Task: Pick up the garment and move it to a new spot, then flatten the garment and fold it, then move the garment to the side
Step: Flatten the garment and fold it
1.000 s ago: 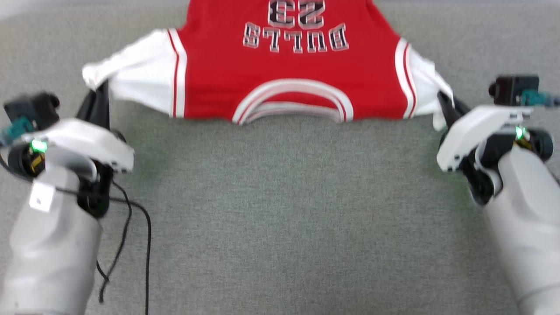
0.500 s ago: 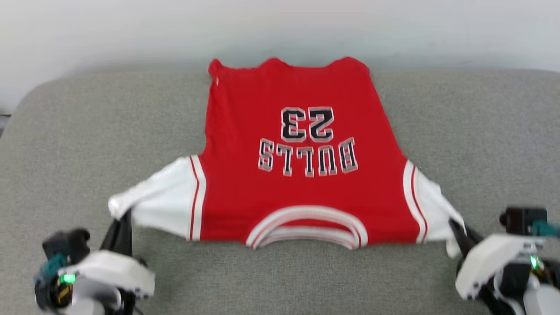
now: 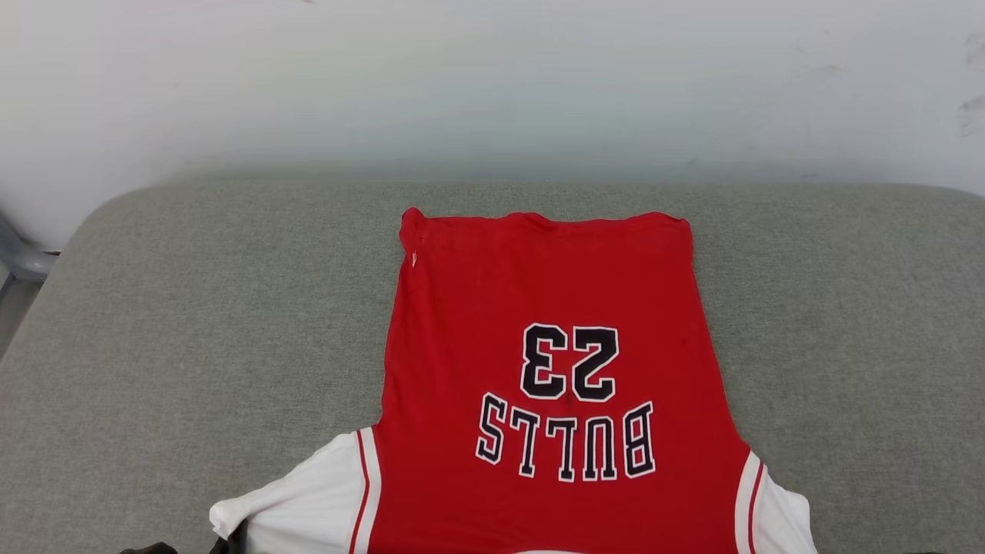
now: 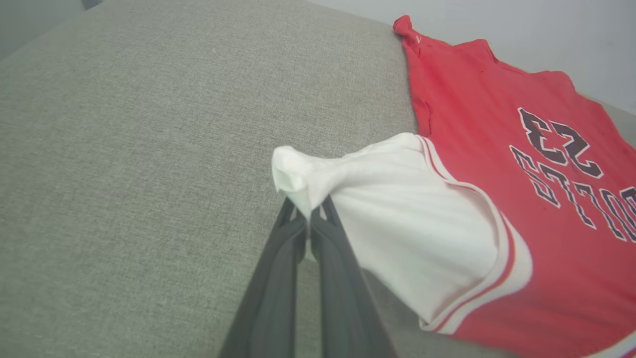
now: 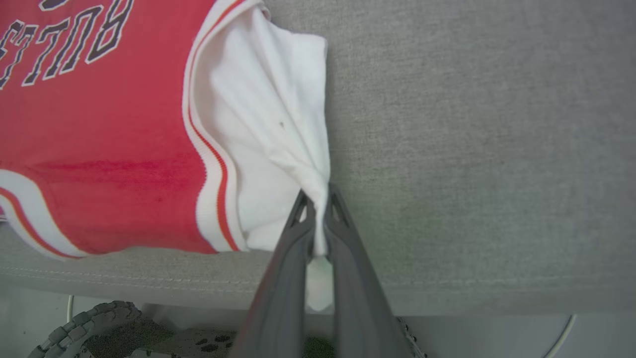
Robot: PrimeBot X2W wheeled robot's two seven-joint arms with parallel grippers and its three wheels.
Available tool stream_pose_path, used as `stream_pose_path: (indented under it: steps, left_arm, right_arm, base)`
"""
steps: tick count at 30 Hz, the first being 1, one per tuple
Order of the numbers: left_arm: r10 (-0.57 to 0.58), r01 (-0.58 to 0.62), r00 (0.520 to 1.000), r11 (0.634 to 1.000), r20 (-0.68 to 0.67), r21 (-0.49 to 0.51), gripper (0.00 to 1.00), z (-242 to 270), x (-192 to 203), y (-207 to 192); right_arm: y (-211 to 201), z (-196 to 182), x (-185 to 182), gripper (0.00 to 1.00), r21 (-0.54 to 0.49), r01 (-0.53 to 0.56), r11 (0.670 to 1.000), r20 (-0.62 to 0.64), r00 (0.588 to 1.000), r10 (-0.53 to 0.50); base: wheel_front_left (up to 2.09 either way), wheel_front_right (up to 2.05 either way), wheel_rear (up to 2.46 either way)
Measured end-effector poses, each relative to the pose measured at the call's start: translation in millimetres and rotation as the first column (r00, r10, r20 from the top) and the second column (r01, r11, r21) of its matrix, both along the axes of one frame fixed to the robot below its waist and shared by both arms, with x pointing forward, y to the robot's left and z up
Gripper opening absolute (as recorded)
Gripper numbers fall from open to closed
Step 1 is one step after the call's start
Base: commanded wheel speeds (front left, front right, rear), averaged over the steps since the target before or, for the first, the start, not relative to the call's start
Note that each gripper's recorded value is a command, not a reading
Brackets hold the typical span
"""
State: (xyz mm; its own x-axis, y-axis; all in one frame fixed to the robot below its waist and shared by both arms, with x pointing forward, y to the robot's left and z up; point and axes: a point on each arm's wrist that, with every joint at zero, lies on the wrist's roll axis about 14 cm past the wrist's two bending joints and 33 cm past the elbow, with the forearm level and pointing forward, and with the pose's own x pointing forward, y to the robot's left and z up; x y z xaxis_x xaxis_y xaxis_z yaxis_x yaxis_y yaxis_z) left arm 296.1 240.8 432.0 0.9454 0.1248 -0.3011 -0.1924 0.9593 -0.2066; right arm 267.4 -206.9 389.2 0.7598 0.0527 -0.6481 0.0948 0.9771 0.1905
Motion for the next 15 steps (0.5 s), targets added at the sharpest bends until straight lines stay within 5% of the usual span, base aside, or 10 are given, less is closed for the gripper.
stream_pose_path:
  steps: [2,4,5,15]
  left_arm:
    - [-0.005,0.005,1.000,1.000,-0.004,-0.001,0.00,0,-3,-2]
    - [-0.016,0.016,1.000,1.000,0.003,0.000,0.00,3,-3,-6]
    - [-0.023,0.023,1.000,1.000,0.006,-0.001,0.00,4,-2,-9]
    - [-0.078,0.078,0.995,0.997,0.061,0.011,0.00,19,16,-23]
  right_arm:
    - [2,-4,-6,0.00,-0.001,-0.008,1.000,-0.018,1.000,0.008]
    - [6,-7,-7,0.49,0.004,-0.018,1.000,-0.028,0.999,0.018]
    - [7,-6,-5,1.00,0.005,-0.022,1.000,-0.019,1.000,0.022]
    - [9,54,88,1.00,0.012,-0.005,1.000,0.323,0.946,0.001]
  base:
    - [0.00,0.00,0.00]
    - [0.00,0.00,0.00]
    - [0.00,0.00,0.00]
    - [0.00,0.00,0.00]
